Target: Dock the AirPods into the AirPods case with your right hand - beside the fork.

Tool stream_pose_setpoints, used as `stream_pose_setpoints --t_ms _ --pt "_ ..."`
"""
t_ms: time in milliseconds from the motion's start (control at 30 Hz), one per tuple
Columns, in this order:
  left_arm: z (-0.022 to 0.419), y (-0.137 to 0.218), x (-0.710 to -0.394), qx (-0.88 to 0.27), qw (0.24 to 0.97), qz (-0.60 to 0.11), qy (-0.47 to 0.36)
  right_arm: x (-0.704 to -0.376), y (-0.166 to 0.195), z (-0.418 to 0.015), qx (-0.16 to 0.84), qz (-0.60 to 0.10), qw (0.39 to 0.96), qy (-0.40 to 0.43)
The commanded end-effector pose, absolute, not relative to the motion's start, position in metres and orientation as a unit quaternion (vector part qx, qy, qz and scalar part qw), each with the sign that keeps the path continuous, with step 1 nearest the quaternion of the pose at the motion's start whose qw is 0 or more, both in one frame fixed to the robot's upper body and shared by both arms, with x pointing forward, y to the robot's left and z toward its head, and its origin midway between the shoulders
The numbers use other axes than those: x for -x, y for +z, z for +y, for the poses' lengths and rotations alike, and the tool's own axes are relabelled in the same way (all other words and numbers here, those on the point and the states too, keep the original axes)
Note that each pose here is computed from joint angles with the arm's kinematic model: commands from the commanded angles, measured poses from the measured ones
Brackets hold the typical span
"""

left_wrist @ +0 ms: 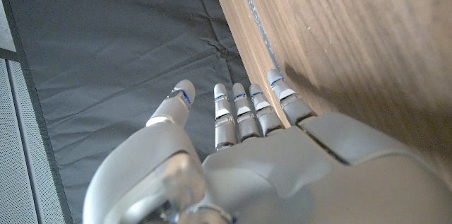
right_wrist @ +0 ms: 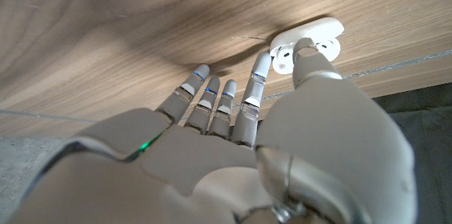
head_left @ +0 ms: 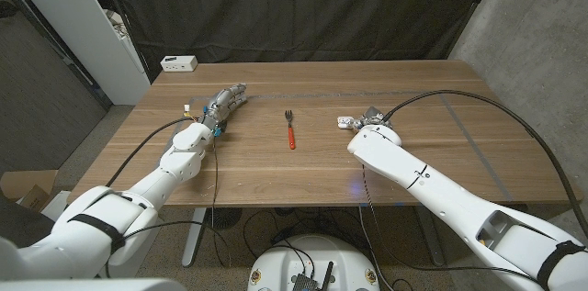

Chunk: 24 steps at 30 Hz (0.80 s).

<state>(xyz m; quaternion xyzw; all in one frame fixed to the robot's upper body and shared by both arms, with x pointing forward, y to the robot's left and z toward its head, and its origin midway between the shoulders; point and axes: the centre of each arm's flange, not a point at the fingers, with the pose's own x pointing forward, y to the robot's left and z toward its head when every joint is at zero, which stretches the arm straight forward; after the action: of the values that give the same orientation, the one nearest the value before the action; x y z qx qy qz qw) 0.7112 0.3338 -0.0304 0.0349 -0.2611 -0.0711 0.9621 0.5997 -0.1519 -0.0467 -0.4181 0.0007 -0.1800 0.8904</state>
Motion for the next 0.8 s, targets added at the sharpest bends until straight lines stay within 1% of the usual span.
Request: stream_pose_setpoints --t_ms 33,400,800 --pt "0.333 -0.033 -0.708 -0.035 0.963 -0.257 -0.069 -0.604 -0.048 -0.152 0.405 -0.006 0.897 -0.179" --pt "0.331 -0.036 -0.703 -0.036 0.963 -0.257 -0.068 -0.606 -0.050 -0.156 0.401 -0.021 0.898 -0.180" --pt "0.329 -0.037 -0.700 -0.038 0.963 -0.258 -0.069 -0.594 -0.050 -0.159 0.394 -0.039 0.900 -0.179"
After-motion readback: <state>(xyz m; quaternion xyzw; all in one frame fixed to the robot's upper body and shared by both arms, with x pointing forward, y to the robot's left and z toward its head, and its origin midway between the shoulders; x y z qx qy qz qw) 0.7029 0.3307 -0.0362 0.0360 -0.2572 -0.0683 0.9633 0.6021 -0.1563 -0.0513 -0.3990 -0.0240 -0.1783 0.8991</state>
